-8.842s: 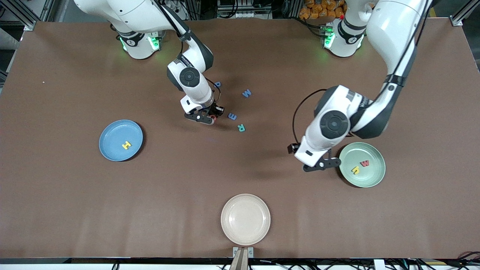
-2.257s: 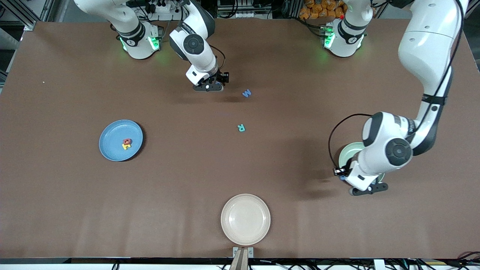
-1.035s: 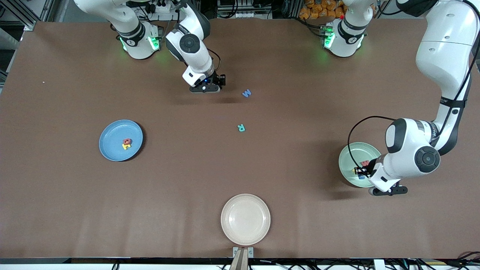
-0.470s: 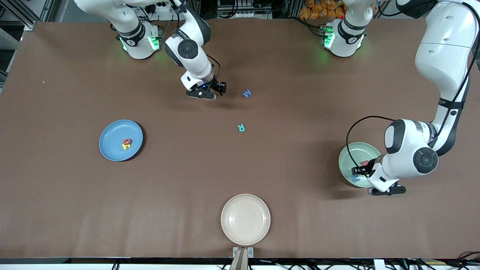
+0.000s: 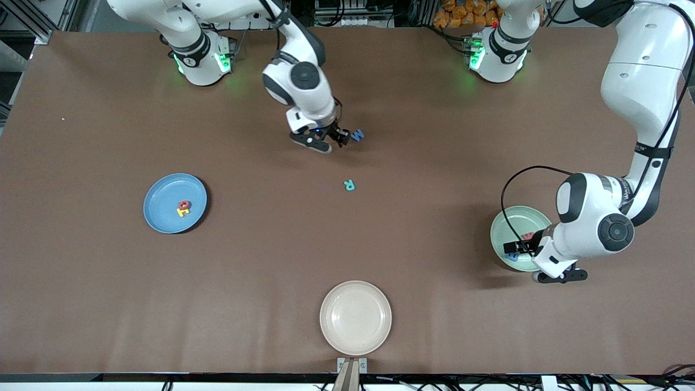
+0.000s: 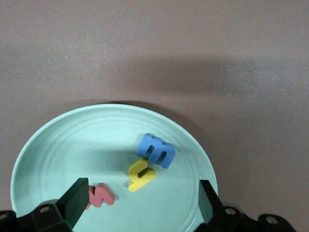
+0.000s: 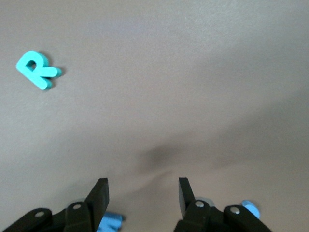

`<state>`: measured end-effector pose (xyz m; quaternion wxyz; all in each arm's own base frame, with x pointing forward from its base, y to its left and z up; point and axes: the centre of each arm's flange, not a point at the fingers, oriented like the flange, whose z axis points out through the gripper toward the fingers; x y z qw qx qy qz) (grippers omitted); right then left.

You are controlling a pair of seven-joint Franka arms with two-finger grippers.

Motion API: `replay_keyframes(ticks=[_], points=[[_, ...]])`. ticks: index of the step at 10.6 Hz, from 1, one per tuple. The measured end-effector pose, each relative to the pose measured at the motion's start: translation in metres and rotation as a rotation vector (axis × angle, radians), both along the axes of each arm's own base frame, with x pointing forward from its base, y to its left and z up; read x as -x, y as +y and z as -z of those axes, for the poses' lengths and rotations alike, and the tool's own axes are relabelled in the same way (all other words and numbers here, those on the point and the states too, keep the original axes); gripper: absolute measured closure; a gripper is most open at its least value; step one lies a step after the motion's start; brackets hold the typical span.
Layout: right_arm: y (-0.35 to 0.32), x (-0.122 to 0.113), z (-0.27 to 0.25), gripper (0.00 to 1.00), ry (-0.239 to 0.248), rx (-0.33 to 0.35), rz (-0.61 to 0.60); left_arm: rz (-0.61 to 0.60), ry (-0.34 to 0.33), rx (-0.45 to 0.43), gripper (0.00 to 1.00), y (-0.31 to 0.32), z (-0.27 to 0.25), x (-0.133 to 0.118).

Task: Sort uppercase to blue plate, lowercase to green plate
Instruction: 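Lower the right gripper onto the blue M and close it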

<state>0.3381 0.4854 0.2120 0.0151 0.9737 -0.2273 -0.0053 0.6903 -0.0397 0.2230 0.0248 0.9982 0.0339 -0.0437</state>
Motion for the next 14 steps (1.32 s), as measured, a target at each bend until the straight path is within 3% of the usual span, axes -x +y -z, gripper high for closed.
replay_keyframes(ticks=[1,2,6,11,14], points=[[0.019,0.003,0.01,0.33,-0.029,0.051,0.008,0.0,0.0,0.0,0.0,0.0,0.0,0.0],[0.033,0.004,0.021,0.33,-0.038,0.054,0.01,0.0,0.0,0.0,0.0,0.0,0.0,0.0],[0.067,0.004,0.016,0.35,-0.047,0.002,0.037,0.0,0.002,0.0,0.0,0.0,0.001,0.0],[0.08,0.039,0.014,0.38,-0.022,-0.069,0.013,0.001,0.008,0.002,0.0,-0.001,0.005,0.001],[0.068,0.049,0.027,0.37,-0.011,-0.058,0.015,0.003,0.009,0.003,0.0,-0.002,0.006,0.001]])
